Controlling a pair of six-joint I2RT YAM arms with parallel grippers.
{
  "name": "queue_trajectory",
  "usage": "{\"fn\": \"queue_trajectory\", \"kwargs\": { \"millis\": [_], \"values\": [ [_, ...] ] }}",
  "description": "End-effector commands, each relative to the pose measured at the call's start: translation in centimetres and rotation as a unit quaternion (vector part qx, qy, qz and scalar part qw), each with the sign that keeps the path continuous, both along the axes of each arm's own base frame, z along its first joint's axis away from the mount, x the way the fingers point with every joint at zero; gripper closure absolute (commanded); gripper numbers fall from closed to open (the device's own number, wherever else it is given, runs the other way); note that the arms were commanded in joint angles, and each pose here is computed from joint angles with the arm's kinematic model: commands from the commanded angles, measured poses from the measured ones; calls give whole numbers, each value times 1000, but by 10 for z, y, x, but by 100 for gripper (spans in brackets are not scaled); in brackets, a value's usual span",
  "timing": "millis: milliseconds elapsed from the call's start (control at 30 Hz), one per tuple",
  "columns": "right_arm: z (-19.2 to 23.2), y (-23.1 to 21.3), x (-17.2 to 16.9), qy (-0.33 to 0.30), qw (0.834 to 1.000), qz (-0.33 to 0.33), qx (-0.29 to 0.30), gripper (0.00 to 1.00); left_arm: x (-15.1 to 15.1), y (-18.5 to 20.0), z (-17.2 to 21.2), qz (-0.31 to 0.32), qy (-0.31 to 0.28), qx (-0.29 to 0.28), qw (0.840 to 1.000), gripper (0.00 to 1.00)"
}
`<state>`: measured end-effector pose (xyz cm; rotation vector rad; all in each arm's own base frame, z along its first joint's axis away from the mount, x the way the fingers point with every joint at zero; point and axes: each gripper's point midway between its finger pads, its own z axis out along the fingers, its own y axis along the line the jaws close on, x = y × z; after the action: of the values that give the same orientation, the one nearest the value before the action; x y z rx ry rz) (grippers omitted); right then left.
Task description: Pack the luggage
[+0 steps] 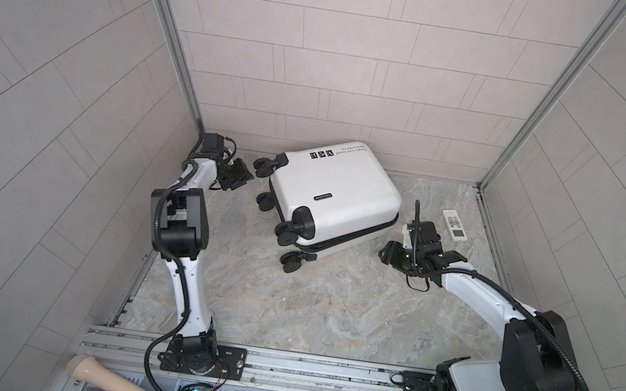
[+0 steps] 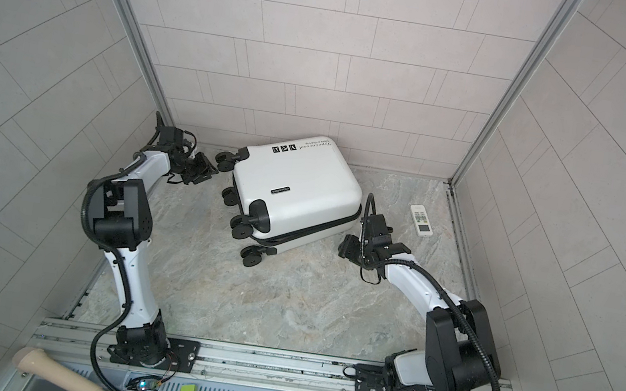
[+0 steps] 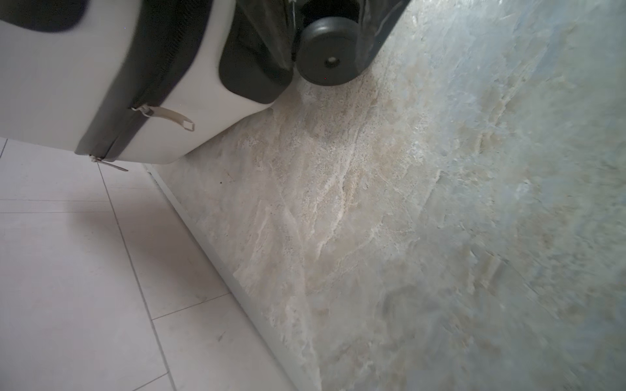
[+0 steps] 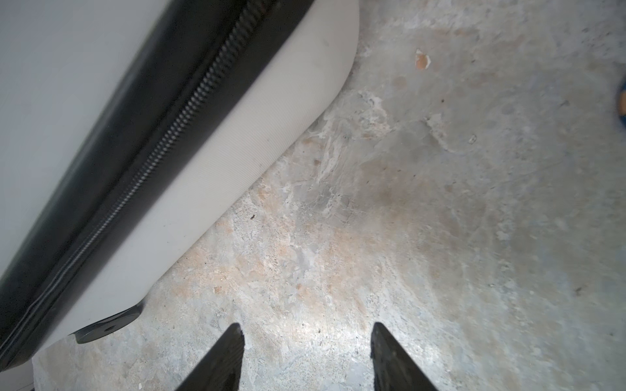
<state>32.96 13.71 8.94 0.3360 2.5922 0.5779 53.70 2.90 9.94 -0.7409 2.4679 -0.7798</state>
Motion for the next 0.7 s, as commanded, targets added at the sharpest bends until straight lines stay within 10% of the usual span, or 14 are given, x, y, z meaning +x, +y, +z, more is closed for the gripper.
{"fn": "queue_trajectory", "kwargs": {
  "millis": [0,667],
  "values": [
    [7,6,15,-15,1000,-9,12,39,1,-19,-8,-24,10,-33,999,64],
    [6,1,77,-10,996,-37,80,42,-54,-75,-78,-104,95,-26,990,71]
  ]
}}
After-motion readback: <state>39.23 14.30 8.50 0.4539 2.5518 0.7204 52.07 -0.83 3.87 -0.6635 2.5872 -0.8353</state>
